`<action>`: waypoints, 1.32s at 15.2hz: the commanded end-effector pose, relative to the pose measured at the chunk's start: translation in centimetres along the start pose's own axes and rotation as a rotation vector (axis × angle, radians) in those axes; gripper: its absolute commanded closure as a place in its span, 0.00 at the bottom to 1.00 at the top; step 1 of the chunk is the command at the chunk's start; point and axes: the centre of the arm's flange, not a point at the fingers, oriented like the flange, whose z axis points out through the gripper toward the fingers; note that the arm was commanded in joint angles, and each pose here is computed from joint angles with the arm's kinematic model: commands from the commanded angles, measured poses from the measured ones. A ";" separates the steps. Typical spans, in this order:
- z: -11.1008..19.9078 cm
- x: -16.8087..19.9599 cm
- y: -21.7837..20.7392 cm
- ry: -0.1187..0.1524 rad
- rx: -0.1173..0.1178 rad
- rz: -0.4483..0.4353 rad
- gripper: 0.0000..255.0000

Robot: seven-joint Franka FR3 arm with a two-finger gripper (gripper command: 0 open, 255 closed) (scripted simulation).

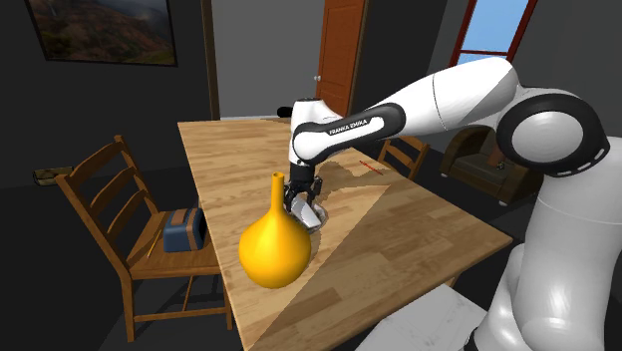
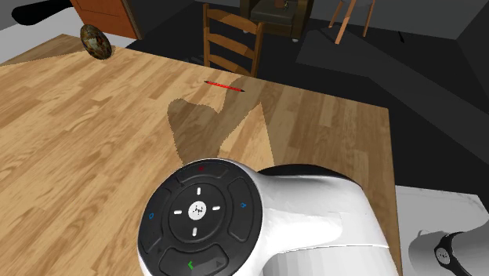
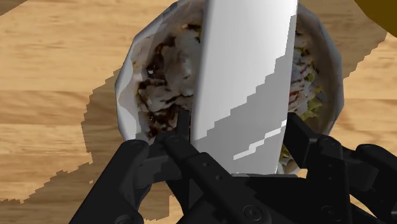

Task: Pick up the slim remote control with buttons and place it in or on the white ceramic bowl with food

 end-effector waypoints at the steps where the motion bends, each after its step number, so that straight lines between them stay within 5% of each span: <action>1: 0.0 0.0 0.0 0.001 0.000 0.000 1.00; 4: 0.0 0.0 0.0 0.001 0.000 0.000 1.00; 5: 0.0 0.0 0.0 0.001 0.000 0.000 0.00; 10: 0.0 0.0 0.0 0.000 0.000 0.000 0.00; 14: -5.0 0.0 0.0 0.001 0.000 0.000 0.00; 20: -5.0 0.0 0.0 0.001 0.000 0.000 0.00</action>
